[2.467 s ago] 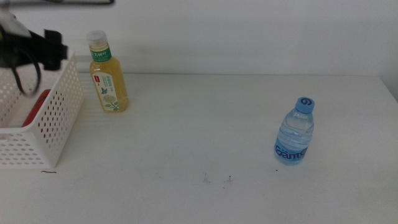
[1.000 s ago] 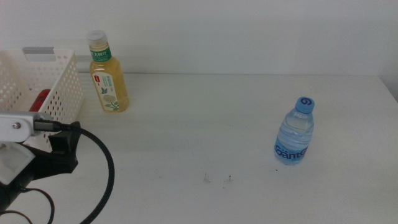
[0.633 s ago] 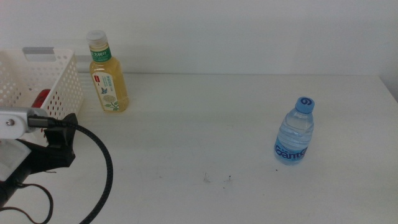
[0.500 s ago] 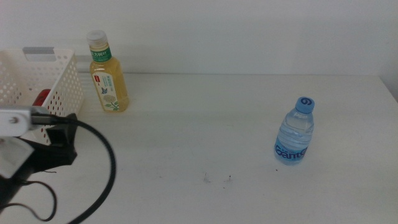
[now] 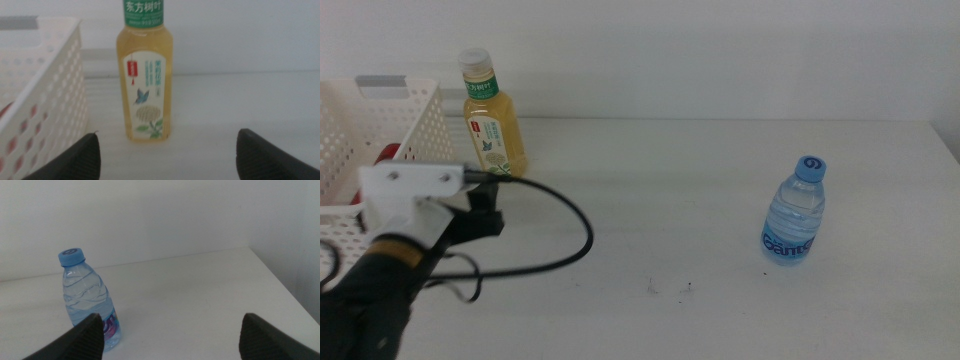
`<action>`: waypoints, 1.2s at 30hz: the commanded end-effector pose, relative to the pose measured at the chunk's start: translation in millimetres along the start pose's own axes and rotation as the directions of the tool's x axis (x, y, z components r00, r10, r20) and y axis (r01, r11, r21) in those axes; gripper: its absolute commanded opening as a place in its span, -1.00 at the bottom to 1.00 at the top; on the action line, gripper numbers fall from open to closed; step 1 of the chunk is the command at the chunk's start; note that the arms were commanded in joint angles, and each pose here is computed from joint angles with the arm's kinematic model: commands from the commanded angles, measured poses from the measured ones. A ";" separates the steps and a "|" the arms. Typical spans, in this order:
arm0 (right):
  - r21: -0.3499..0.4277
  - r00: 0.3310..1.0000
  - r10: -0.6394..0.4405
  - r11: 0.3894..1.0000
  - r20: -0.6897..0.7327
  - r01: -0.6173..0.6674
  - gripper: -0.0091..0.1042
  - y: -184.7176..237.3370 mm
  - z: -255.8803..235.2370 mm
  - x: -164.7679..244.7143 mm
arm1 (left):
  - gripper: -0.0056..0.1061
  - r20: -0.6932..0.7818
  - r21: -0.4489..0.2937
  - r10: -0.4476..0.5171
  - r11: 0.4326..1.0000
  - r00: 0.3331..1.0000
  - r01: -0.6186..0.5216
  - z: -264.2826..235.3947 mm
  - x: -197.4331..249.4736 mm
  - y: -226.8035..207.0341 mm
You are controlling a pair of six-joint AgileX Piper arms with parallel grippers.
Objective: Use arms to grab the bottles and put them into the dustbin to the left of the table.
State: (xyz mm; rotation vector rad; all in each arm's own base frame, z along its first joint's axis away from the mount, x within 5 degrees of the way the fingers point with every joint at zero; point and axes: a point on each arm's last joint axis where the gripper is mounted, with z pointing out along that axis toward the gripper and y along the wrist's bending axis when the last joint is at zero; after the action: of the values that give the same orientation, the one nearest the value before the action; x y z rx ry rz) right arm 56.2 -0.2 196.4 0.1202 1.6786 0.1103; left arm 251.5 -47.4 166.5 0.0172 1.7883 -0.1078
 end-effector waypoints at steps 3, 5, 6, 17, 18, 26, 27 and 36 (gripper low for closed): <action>0.003 1.000 -0.009 1.000 0.012 0.009 0.78 -0.3 -0.1 0.1 | 0.73 0.022 -0.001 -0.009 1.000 1.000 0.009 32.0 3.7 -4.4; 0.003 1.000 -0.009 1.000 0.012 0.009 0.78 -0.3 -0.1 0.1 | 0.73 0.016 -0.017 -0.018 1.000 1.000 0.019 44.7 6.9 -4.6; 0.003 1.000 -0.009 1.000 0.012 0.009 0.78 -0.3 -0.1 0.1 | 0.73 0.018 -0.021 -0.021 1.000 1.000 0.022 49.9 7.2 -5.0; 0.003 1.000 -0.009 1.000 0.012 0.009 0.78 -0.3 -0.1 0.1 | 0.73 0.014 -0.072 -0.006 0.997 1.000 0.007 93.3 10.9 1.2; 0.003 1.000 -0.009 1.000 0.012 0.009 0.78 -0.3 -0.1 0.1 | 0.73 0.010 -0.065 -0.005 0.998 1.000 0.005 96.7 10.5 1.3; 0.003 1.000 -0.009 1.000 0.012 0.009 0.78 -0.3 -0.1 0.1 | 0.73 0.000 -0.055 0.007 0.998 1.000 -0.007 117.8 11.9 10.8; 0.003 1.000 -0.009 1.000 0.012 0.009 0.78 -0.3 -0.1 0.1 | 0.73 0.002 -0.047 0.012 0.999 1.000 -0.012 119.4 11.0 10.0; 0.003 1.000 -0.009 1.000 0.012 0.009 0.78 -0.3 -0.1 0.1 | 0.73 0.003 -0.045 0.016 0.999 1.000 -0.016 139.3 16.9 14.7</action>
State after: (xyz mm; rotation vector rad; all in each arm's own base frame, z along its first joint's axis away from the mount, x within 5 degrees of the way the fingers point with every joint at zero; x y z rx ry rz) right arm 56.2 -0.2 196.4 0.1202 1.6786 0.1103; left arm 381.6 -46.8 119.2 0.0062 1.7936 -0.0503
